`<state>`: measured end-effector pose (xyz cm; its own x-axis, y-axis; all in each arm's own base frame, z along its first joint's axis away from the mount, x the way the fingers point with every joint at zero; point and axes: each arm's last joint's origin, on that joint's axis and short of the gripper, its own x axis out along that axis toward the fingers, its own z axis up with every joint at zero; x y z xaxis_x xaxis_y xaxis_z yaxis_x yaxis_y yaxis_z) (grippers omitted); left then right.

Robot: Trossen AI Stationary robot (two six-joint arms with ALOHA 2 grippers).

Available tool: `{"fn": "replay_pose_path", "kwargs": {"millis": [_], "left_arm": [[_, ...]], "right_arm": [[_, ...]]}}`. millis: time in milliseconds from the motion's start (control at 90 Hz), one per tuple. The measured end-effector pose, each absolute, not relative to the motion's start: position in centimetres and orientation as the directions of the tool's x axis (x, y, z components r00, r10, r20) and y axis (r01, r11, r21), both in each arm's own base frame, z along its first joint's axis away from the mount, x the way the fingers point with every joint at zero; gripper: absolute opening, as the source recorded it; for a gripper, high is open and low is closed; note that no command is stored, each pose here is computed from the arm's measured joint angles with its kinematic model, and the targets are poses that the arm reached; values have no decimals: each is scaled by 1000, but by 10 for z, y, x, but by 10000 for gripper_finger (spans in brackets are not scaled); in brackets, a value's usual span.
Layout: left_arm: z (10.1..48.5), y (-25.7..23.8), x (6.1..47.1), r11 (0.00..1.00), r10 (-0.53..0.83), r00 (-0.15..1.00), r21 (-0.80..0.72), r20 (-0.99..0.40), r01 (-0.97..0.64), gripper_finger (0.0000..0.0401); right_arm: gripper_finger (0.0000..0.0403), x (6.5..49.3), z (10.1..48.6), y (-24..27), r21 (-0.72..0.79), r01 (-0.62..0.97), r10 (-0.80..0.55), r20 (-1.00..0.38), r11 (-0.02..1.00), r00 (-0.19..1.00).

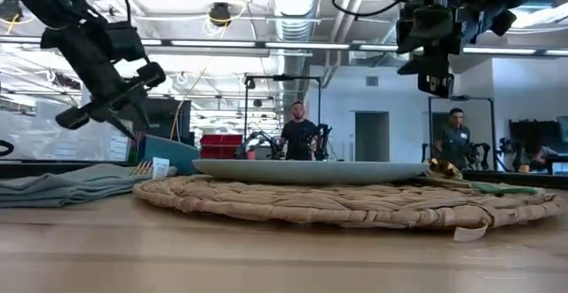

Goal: Set table place
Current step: Move the blue cup to the top of the brown placemat

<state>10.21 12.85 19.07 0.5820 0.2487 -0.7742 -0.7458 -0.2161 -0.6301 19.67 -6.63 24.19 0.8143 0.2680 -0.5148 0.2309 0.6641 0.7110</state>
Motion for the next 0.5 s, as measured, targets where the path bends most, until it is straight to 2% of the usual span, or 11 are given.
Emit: {"fn": "replay_pose_path", "kwargs": {"millis": [156, 422, 500], "left_arm": [[196, 138, 111, -219, 336, 620, -699, -709, -680, 114], [186, 138, 123, -230, 295, 597, -661, -746, -714, 114], [183, 141, 125, -195, 308, 585, -652, -750, -733, 114]], "right_arm": [[130, 198, 242, -64, 714, 223, 278, -513, 664, 812], [130, 199, 242, -60, 722, 219, 292, -511, 656, 809], [130, 199, 242, -60, 723, 219, 294, -511, 655, 808]]}}
